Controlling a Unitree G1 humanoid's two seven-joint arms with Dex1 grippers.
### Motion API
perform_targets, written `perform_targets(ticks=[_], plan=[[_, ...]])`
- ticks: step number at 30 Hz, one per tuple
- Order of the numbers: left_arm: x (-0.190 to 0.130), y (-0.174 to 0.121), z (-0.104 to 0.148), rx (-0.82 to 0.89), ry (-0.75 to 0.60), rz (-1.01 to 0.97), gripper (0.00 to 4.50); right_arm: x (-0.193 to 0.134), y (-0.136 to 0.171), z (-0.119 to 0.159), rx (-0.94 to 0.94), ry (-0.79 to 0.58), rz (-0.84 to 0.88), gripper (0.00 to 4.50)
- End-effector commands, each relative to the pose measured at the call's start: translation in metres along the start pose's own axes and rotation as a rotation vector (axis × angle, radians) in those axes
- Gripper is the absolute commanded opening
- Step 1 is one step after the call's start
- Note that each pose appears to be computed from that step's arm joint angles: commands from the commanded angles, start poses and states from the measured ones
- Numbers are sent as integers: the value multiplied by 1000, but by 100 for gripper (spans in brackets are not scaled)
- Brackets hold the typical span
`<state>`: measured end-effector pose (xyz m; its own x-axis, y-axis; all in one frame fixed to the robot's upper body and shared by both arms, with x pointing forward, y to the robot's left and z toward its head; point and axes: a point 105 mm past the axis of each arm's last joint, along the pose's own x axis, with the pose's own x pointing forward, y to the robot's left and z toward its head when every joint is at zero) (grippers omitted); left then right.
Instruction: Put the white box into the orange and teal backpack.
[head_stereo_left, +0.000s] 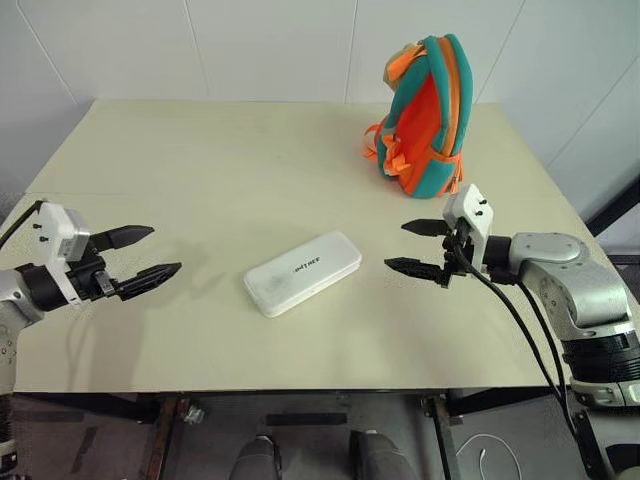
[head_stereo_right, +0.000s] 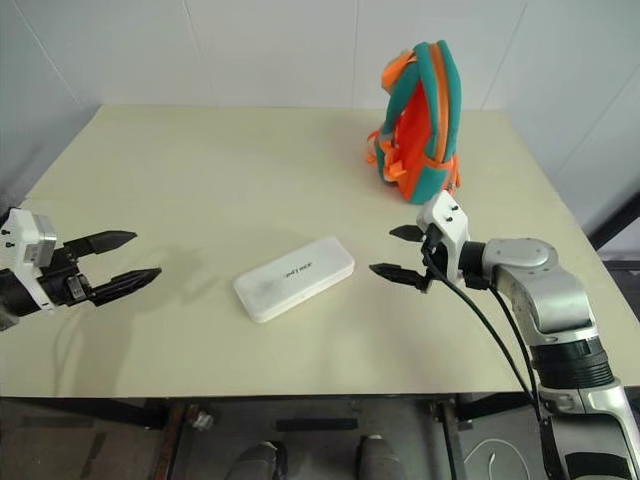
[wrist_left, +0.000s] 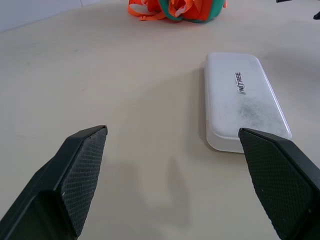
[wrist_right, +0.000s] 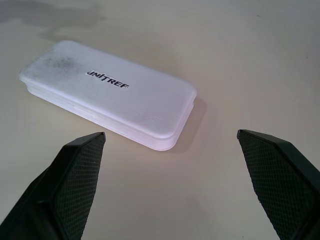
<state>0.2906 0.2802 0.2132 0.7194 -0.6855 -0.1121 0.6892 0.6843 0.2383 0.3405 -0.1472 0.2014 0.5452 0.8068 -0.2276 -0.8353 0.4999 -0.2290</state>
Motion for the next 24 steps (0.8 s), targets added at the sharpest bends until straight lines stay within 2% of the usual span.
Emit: perform_targets(ticks=[1, 11, 15, 16, 17, 19, 24], plan=[[6, 2, 13, 35, -35, -22, 450, -5, 4, 19, -30, -71, -27, 447], [22, -4, 9, 24, -65, -56, 450, 5, 5, 18, -23, -82, -59, 447], [23, -28, 9, -4, -57, -190, 450, 11, 5, 14, -27, -61, -59, 357], [20, -25, 7, 7, -56, -181, 410, 15, 7, 15, -27, -65, -54, 318], [22, -23, 7, 2, -68, -143, 394, 18, 4, 14, -28, -67, -58, 288], [23, -24, 5, -20, -68, -116, 331, 22, 1, 14, -40, -69, -59, 216], [24, -28, -12, -94, 19, -109, 174, 35, -19, 8, -80, -42, -130, 46]])
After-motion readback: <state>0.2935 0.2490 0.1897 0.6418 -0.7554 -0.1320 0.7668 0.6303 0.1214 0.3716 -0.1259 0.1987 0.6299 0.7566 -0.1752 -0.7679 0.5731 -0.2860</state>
